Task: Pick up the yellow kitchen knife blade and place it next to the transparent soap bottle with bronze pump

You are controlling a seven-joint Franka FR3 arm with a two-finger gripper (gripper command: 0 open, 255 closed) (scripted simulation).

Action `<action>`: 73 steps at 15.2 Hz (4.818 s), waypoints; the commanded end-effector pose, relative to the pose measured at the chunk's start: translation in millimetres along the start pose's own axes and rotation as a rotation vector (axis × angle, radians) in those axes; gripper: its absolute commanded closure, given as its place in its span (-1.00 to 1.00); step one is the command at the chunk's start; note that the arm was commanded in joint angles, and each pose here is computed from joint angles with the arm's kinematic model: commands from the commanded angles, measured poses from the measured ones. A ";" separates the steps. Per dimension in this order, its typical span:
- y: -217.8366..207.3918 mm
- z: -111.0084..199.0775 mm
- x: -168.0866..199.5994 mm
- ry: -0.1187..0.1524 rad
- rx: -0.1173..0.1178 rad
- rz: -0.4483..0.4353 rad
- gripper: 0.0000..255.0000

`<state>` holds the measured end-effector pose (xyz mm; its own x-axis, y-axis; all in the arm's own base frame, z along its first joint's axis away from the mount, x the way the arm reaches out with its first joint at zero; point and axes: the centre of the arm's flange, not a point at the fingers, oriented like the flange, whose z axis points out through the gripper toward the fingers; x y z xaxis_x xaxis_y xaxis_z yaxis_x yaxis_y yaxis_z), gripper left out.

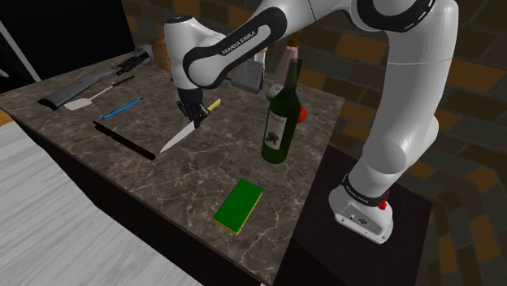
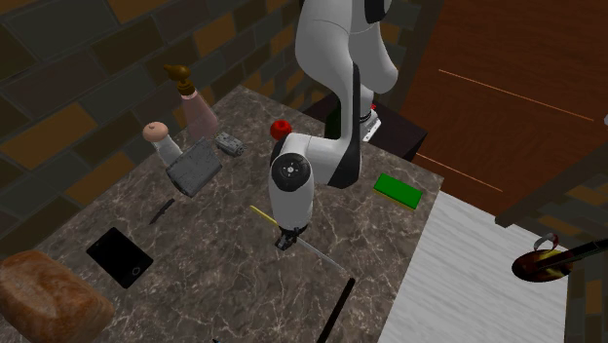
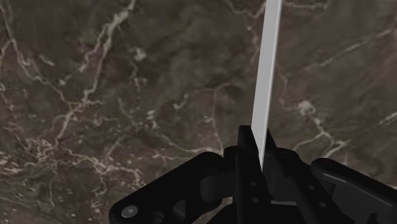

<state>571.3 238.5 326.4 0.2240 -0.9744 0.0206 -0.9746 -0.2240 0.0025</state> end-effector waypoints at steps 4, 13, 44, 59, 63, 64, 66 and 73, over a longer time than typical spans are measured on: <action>0.1 -15.8 0.3 0.000 0.000 0.000 1.00; 0.2 -63.3 1.3 0.000 0.000 0.000 1.00; 0.6 -227.0 4.7 0.000 0.000 0.000 1.00; 0.8 -306.2 6.3 0.000 0.000 0.000 1.00; 0.8 -327.3 6.7 0.000 0.000 0.000 1.00; 0.8 -332.5 6.8 0.000 0.000 0.000 1.00; 0.9 -343.1 7.1 0.000 0.000 0.000 1.00; 23.7 -360.1 39.8 0.000 0.000 0.000 1.00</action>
<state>563.0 211.4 689.5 0.2251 -0.9741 0.0210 -0.9743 -0.2251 0.0015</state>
